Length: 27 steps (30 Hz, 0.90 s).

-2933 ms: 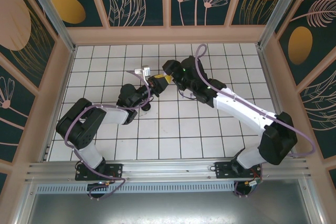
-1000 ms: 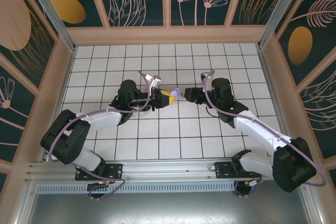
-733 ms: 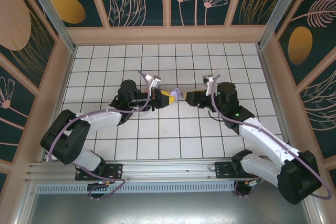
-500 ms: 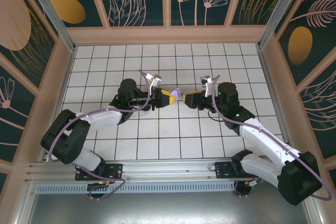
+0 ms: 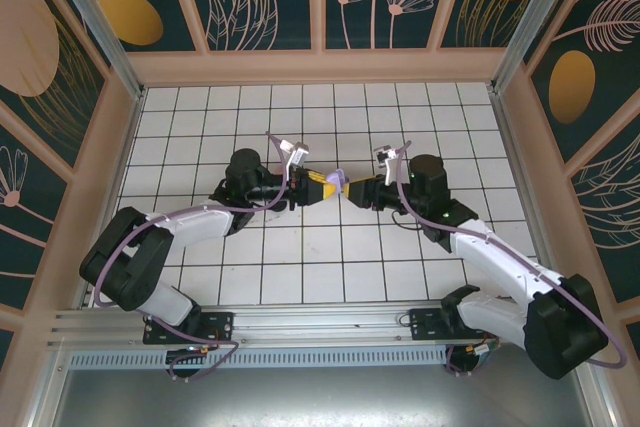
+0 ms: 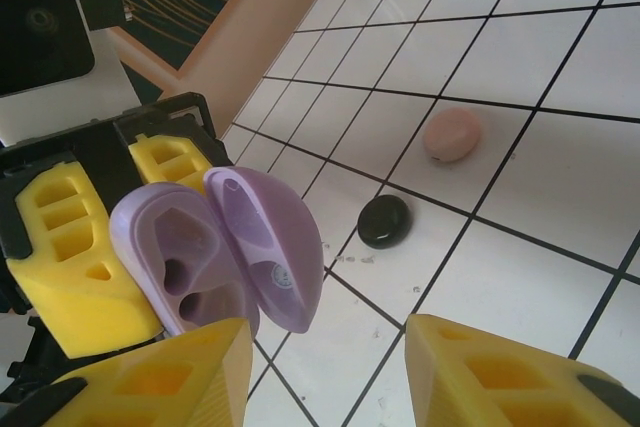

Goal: Insert wireless bluetooth earbuds into charging case

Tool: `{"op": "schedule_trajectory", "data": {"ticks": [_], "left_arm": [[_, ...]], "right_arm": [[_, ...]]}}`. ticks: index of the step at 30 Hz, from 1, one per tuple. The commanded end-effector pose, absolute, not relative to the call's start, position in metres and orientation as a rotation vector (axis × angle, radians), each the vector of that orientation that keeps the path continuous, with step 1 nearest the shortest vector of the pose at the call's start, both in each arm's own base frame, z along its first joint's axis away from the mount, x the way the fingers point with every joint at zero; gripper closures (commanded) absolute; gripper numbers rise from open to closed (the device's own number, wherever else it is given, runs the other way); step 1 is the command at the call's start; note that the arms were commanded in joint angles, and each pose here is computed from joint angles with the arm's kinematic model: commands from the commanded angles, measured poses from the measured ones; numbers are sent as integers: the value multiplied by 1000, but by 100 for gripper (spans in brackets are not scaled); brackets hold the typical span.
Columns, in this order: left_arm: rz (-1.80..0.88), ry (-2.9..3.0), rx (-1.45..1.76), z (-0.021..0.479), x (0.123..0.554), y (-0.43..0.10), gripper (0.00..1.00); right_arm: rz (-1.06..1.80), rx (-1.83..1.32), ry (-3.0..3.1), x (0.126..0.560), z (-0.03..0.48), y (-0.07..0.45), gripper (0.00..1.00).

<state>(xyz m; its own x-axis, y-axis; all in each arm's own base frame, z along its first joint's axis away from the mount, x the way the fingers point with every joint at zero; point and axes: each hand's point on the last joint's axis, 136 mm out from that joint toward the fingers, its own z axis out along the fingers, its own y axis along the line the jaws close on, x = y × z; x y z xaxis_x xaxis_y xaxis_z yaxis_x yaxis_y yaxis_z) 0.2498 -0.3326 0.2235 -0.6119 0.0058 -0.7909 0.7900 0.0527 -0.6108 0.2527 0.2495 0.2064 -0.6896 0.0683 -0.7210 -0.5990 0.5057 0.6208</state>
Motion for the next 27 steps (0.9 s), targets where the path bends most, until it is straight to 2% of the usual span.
{"op": "schedule_trajectory", "data": {"ticks": [1,10,17,20,25,27], "left_arm": [[-1643,1646,849,240,248,-336,100],[-1653,1644,858,240,246,-337,100],[-1657,1645,862,239,244,-336,100],[-1656,1647,859,239,245,-336,100],[-1650,1660,845,236,247,-337,99],[-1649,1674,835,232,249,-337,89]], "right_arm": [[1234,-469,1962,257,230,257,57],[1232,-455,1966,265,230,260,61],[1227,-446,1968,269,231,262,69],[1236,-451,1966,269,232,264,77],[1248,-470,1954,267,237,267,98],[1249,-474,1951,267,238,268,100]]}}
